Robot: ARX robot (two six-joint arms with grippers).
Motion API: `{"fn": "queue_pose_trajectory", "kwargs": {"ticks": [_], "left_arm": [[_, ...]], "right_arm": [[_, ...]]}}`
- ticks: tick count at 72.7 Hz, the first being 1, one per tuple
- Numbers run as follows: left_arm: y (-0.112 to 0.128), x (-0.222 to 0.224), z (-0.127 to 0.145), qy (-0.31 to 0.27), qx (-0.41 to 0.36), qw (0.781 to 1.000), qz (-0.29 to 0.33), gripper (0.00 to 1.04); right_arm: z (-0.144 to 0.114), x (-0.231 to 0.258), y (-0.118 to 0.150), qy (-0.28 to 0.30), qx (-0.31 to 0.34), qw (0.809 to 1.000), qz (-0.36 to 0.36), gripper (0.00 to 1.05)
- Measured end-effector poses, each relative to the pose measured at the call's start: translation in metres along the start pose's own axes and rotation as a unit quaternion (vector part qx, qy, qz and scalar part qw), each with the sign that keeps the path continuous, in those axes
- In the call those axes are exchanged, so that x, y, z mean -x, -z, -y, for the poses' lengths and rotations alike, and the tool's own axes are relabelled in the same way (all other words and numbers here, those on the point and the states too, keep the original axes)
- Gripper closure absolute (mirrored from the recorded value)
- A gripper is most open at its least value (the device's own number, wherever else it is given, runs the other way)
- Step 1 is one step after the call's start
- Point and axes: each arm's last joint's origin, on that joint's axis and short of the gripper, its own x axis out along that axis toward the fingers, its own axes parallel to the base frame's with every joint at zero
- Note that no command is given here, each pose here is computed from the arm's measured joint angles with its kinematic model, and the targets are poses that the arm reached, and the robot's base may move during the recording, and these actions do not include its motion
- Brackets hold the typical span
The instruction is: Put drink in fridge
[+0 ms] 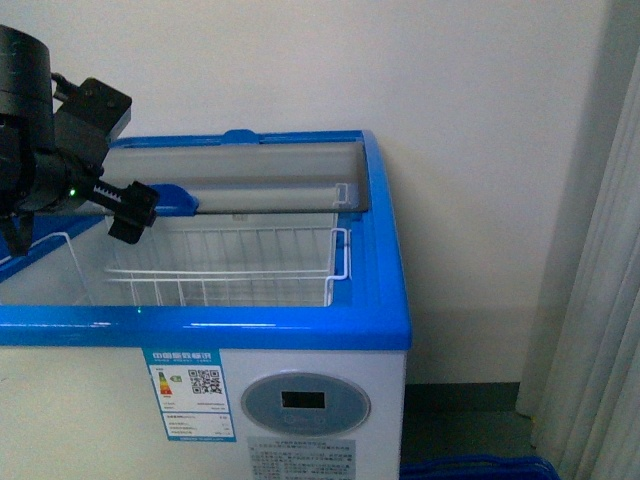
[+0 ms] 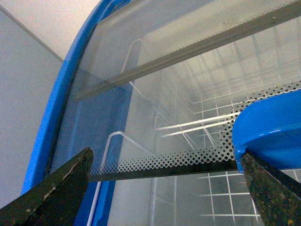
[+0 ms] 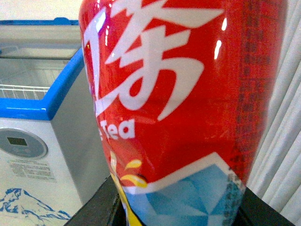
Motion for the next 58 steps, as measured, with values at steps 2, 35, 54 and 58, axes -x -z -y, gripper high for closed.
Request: {"fn": "queue_pose_trajectory", "kwargs": {"ticks": [2, 35, 54, 58], "left_arm": [[-0.001, -0.002, -0.001, 0.000, 0.002, 1.000, 0.001, 0.08], [-0.019, -0.046, -0.008, 0.007, 0.017, 1.000, 0.013, 0.08], [-0.027, -0.062, -0.008, 0.002, 0.026, 1.000, 0.015, 0.08], [-0.028, -0.064, -0.008, 0.001, 0.026, 1.000, 0.015, 0.08]], "right_arm": [[0.000, 0.000, 0.000, 0.000, 0.000, 1.000, 0.000, 0.68], [0.000, 0.000, 0.000, 0.000, 0.000, 1.000, 0.000, 0.68], [0.000, 0.000, 0.000, 0.000, 0.000, 1.000, 0.000, 0.68], [0.000, 0.000, 0.000, 0.000, 0.000, 1.000, 0.000, 0.68]]}}
